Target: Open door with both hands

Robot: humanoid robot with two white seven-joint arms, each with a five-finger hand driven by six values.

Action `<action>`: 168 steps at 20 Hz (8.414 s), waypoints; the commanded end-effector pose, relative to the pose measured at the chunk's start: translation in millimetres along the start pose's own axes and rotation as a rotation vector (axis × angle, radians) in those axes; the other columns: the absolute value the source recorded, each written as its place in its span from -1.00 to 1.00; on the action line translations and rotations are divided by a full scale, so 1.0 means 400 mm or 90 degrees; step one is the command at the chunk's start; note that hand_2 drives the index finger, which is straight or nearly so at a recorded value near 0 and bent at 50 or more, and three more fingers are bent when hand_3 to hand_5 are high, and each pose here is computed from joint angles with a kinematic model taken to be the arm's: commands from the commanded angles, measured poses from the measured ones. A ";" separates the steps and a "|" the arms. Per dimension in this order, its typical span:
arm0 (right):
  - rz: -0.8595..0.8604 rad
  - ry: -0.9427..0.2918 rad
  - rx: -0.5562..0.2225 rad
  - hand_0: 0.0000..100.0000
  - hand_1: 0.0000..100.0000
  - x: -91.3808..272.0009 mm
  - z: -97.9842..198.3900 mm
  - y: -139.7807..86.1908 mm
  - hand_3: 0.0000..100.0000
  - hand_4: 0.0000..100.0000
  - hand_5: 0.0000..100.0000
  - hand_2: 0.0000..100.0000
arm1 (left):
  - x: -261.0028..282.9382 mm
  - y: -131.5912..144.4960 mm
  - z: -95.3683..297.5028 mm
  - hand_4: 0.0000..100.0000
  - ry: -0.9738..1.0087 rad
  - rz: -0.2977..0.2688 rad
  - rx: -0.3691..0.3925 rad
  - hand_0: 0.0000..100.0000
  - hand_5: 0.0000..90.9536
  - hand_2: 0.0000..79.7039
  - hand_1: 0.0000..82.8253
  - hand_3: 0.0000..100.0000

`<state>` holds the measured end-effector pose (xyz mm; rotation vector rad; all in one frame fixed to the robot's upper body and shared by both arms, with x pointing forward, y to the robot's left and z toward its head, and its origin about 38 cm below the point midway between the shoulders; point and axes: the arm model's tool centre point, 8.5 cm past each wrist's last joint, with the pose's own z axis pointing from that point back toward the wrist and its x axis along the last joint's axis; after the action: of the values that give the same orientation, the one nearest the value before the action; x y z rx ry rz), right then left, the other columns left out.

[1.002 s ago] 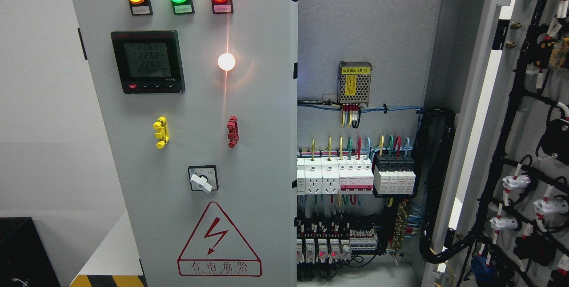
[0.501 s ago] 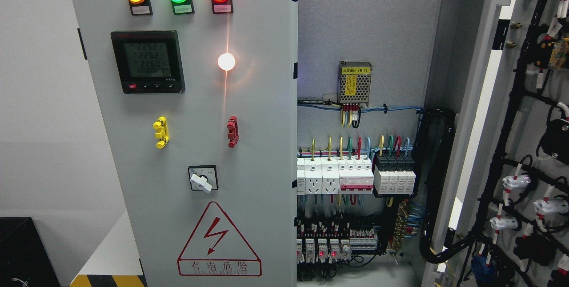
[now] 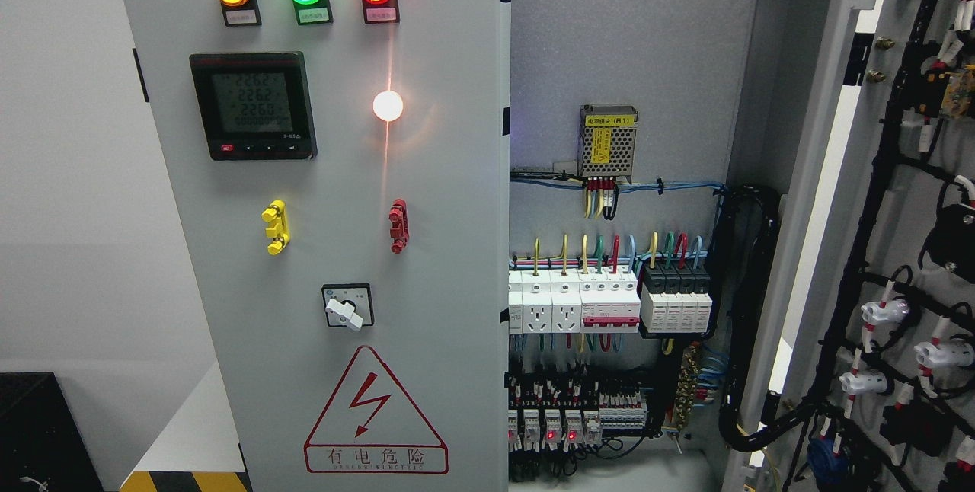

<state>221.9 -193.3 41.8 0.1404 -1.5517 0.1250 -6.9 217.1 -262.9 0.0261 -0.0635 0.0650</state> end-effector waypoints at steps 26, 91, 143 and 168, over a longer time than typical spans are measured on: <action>-0.015 -0.305 0.181 -0.62 -1.00 0.331 -0.194 0.195 -1.00 -1.00 -1.00 -1.00 | -0.026 -0.005 0.003 -1.00 0.009 -0.018 0.048 -1.00 -1.00 -1.00 -1.00 -1.00; -0.035 -0.228 0.155 -0.62 -1.00 0.608 -0.622 0.083 -1.00 -1.00 -1.00 -1.00 | -0.017 -0.008 0.002 -1.00 0.004 -0.019 0.047 -1.00 -1.00 -1.00 -1.00 -1.00; -0.033 -0.181 0.262 -0.62 -1.00 0.644 -0.692 0.020 -1.00 -1.00 -1.00 -1.00 | -0.018 -0.008 0.003 -1.00 0.005 -0.019 0.047 -1.00 -1.00 -1.00 -1.00 -1.00; -0.028 -0.207 0.312 -0.62 -1.00 0.689 -0.688 0.040 -1.00 -1.00 -1.00 -1.00 | -0.017 -0.008 0.002 -1.00 0.004 -0.019 0.047 -1.00 -1.00 -1.00 -1.00 -1.00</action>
<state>494.4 -133.5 306.9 0.5929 -1.8036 0.4634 -6.0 213.5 -262.6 0.1006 -0.0650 0.0371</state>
